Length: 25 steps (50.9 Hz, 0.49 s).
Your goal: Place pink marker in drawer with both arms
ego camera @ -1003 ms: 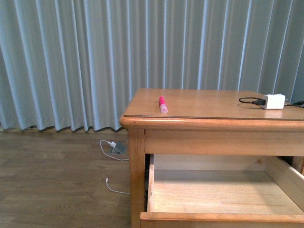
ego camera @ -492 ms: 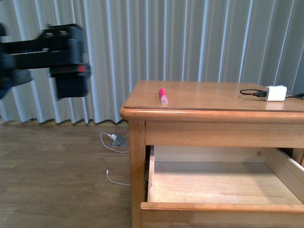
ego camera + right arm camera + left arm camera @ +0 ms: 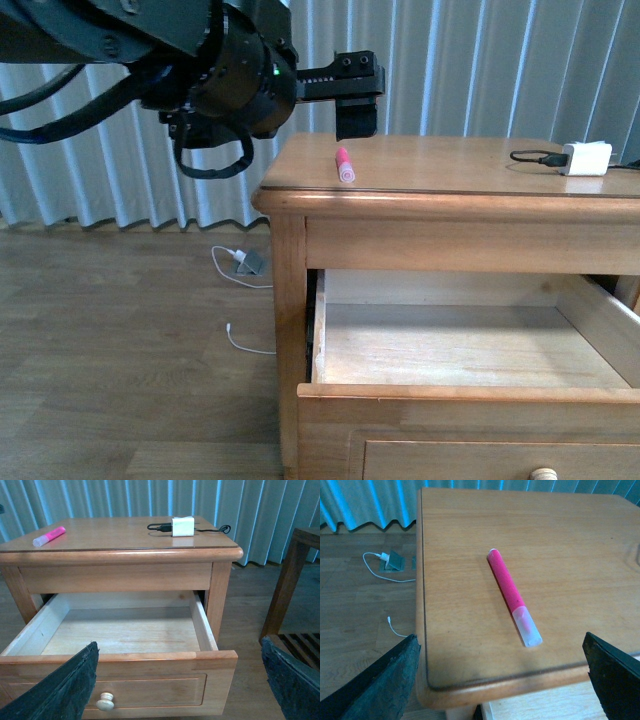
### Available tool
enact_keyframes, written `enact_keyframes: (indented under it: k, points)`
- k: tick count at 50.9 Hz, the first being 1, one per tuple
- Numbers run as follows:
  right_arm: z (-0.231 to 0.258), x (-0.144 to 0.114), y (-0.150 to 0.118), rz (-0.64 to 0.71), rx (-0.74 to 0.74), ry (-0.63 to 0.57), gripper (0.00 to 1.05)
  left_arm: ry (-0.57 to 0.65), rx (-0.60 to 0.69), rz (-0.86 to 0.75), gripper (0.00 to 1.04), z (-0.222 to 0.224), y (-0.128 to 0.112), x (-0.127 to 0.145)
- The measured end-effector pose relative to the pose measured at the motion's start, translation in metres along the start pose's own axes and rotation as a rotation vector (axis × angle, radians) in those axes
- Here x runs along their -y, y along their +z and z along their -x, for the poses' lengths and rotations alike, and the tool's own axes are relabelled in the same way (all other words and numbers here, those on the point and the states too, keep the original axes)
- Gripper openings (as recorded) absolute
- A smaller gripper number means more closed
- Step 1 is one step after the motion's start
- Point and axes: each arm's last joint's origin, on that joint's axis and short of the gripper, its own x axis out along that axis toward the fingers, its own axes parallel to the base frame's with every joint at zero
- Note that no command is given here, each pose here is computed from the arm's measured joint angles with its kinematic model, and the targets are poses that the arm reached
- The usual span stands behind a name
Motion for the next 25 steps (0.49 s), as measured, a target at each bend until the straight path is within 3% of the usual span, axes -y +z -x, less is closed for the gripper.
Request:
enact_keyframes:
  k: [25]
  points:
    - [0.000, 0.000, 0.000, 0.000, 0.000, 0.000, 0.96, -0.008, -0.076, -0.019, 0.99, -0.082, -0.005, 0.028]
